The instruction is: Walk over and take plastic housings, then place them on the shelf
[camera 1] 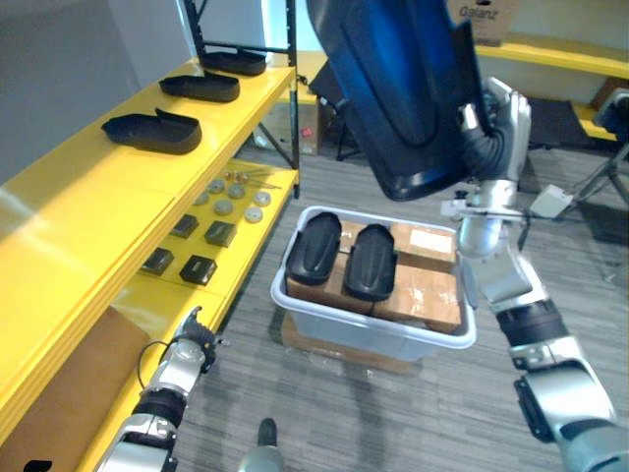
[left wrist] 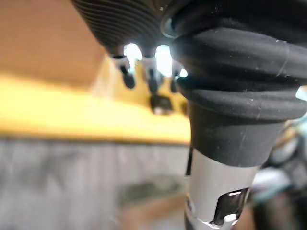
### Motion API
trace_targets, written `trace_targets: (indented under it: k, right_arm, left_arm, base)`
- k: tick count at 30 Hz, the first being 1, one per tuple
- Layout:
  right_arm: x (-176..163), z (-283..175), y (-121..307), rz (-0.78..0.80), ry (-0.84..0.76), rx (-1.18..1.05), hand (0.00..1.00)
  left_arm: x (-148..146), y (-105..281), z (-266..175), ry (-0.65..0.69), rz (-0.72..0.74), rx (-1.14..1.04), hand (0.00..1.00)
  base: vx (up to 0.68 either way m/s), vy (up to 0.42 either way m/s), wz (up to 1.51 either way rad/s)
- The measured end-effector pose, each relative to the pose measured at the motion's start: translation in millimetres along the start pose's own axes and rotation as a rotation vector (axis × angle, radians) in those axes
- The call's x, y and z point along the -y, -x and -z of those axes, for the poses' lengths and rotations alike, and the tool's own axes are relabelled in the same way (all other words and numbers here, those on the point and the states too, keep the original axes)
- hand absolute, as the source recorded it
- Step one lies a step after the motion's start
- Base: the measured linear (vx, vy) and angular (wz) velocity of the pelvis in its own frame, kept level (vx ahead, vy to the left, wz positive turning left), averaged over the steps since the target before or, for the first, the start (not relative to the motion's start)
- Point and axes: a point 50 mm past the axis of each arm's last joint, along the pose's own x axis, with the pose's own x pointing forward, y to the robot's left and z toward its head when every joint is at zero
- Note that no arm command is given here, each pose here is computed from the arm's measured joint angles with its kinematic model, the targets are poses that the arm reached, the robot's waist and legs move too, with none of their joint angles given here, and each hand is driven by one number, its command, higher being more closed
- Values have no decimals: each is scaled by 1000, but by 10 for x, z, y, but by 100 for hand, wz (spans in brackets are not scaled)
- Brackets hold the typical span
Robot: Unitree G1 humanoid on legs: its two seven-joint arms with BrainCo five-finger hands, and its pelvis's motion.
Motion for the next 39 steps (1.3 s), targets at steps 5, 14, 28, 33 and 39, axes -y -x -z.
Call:
trace_targets:
  k: [5, 14, 28, 33, 39]
  right_arm:
    - [-94, -72, 28, -46, -53, 17, 100]
    - [-307, -172, 78, -83, -127, -4, 100]
    - [-824, -214, 481, -317, -159, -69, 100]
    - [-972, -168, 695, -401, -133, -114, 100]
    - [-1056, -87, 854, -464, -91, -166, 100]
  left_arm:
    - [498, 127, -432, 591, 346, 162, 0]
    - [548, 449, -1471, 979, 670, 509, 0]
    - [637, 704, -1717, 1162, 792, 580, 0]
    - [700, 759, -1742, 1155, 823, 590, 0]
    - [758, 810, -1760, 1152, 860, 588, 0]
  base:
    - [-30, 0, 0]
    - [4, -1, 0]
    - [-12, -3, 3]
    - [9, -6, 5]
    - [4, -7, 4]
